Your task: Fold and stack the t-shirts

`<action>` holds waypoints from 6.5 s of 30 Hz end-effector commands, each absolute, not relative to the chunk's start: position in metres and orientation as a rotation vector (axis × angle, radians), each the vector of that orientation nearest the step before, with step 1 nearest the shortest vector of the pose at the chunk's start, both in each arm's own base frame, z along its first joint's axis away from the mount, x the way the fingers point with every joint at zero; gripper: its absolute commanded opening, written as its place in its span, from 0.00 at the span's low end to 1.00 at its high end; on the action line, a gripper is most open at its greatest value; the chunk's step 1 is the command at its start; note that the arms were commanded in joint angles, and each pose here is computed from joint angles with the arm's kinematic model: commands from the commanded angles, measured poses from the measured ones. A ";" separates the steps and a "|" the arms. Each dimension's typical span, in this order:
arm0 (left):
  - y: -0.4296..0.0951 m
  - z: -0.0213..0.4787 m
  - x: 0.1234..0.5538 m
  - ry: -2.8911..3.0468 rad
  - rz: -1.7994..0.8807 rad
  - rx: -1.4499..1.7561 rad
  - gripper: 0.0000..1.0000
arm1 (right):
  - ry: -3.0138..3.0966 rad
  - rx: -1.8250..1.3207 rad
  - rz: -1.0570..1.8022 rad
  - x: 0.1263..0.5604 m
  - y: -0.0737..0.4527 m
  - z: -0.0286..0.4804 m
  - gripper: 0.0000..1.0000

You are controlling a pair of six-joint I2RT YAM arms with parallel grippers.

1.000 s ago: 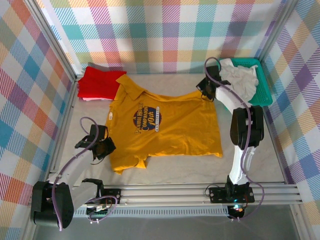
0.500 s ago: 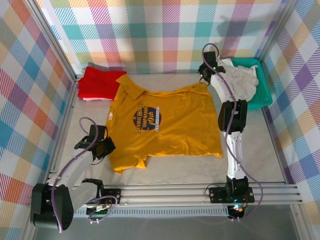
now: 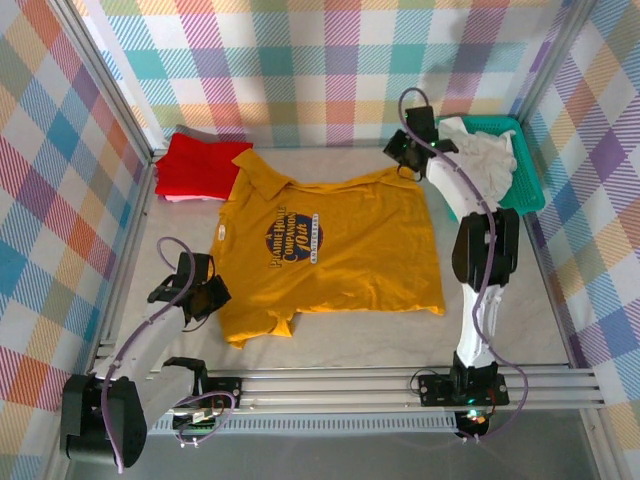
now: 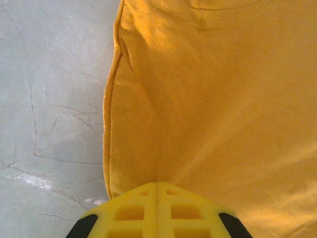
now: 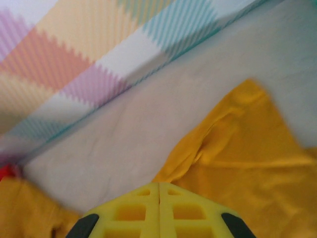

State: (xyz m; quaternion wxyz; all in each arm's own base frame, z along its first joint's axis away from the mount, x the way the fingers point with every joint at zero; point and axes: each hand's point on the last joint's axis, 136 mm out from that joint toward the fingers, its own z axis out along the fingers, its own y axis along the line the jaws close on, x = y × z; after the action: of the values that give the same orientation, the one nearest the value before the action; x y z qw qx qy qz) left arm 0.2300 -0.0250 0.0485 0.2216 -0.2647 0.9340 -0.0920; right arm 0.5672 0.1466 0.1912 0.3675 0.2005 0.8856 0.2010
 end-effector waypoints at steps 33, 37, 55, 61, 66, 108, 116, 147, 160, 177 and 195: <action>-0.117 0.081 0.568 2.586 -0.185 -0.441 0.57 | 2.097 -0.287 0.816 0.368 0.218 0.151 0.53; -0.118 0.067 0.574 2.609 -0.176 -0.459 0.56 | 2.113 -0.298 0.812 0.366 0.225 0.136 0.53; -0.121 0.029 0.591 2.599 -0.185 -0.554 0.35 | 2.139 -0.242 0.858 0.360 0.229 0.123 0.54; -0.123 0.038 0.590 2.588 -0.152 -0.529 0.04 | 2.156 -0.233 0.886 0.360 0.232 0.121 0.57; -0.126 0.061 0.597 2.541 -0.118 -0.493 0.00 | 2.161 -0.231 0.906 0.359 0.234 0.121 0.59; -0.135 0.325 0.537 1.804 -0.418 -0.184 0.83 | 2.172 -0.160 0.785 0.367 0.217 0.134 0.53; -0.091 0.158 0.373 2.371 -0.279 -0.341 0.69 | 2.487 0.247 0.580 0.348 0.150 0.109 0.14; -0.095 0.033 0.131 2.820 -0.242 -0.899 0.39 | 2.534 0.219 0.441 0.293 0.115 0.081 0.31; -0.083 0.033 0.102 2.871 -0.144 -0.938 0.32 | 2.526 0.208 0.439 0.298 0.116 0.080 0.34; -0.085 0.020 0.110 2.828 -0.130 -0.918 0.35 | 2.516 0.215 0.467 0.297 0.118 0.080 0.35; -0.079 0.015 0.119 2.770 -0.108 -0.888 0.13 | 2.505 0.220 0.493 0.295 0.120 0.082 0.36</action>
State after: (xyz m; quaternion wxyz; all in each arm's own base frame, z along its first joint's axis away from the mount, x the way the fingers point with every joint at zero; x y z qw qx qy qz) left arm 0.1182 -0.0851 0.0152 0.1011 -0.3111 0.9437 -0.0492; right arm 0.2938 0.1179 0.0762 0.2747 0.0834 0.9421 0.1731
